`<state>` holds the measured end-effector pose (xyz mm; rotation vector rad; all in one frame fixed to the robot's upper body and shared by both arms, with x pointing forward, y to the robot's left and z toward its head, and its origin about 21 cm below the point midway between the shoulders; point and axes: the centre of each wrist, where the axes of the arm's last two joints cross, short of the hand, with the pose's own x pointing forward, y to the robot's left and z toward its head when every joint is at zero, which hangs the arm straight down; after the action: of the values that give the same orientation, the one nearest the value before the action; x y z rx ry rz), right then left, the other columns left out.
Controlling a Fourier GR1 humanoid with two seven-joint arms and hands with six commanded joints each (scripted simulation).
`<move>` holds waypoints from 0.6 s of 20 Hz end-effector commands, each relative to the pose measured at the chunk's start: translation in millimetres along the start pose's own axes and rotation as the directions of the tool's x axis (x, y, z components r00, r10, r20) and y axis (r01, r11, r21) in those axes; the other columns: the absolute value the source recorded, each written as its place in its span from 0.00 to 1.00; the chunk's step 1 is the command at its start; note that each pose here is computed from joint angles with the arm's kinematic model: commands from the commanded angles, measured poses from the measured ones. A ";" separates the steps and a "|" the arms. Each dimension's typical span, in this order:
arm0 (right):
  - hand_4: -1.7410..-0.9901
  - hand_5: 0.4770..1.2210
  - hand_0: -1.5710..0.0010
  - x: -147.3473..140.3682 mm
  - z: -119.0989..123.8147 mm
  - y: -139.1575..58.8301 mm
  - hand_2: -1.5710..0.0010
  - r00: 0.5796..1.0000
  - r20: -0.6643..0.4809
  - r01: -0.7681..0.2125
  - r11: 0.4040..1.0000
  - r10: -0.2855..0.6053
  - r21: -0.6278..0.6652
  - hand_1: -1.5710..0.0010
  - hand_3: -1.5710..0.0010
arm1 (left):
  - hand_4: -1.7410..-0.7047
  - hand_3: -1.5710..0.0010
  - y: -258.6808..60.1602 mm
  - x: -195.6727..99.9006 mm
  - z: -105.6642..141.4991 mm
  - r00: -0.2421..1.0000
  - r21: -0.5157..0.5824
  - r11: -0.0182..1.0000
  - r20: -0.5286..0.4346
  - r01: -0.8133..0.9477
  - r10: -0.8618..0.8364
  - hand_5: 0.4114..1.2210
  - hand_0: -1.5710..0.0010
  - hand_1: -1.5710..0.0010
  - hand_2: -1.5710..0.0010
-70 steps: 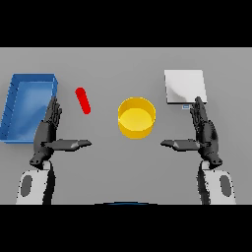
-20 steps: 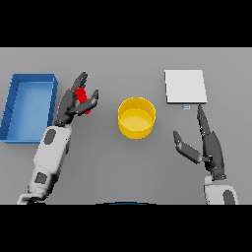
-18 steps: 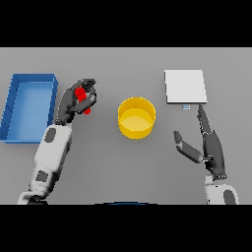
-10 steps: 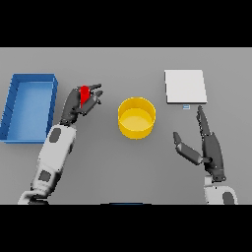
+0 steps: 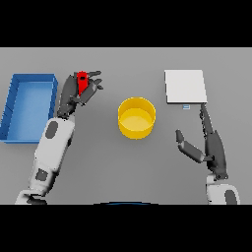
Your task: Pick up the red beaker and tilt it to pour out 1 green nut into yellow bowl. Pick up the yellow bowl and place it on the metallic measuring scale.
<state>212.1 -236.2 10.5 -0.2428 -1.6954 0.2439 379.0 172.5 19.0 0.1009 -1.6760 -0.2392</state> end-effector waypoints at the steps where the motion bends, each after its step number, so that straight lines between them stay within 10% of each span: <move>1: 0.64 0.24 1.00 0.9 0.4 2.3 1.00 1.000 0.005 -0.002 1.000 0.002 0.008 1.00 1.00 | 0.02 0.01 -1.1 3.6 0.7 0.999 -0.022 0.999 0.012 0.044 -0.044 0.87 0.01 0.01 0.01; 12: 0.65 0.27 1.00 1.8 1.9 5.5 1.00 1.000 -0.014 -0.019 1.000 0.019 0.018 1.00 1.00 | 0.01 0.00 -15.7 48.9 0.6 0.867 -0.202 0.846 0.031 0.493 -0.498 0.87 0.00 0.00 0.00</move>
<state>210.0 -230.4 10.2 -0.2460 -1.6765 0.2713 371.3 147.0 63.2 0.3832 -1.5693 -0.7967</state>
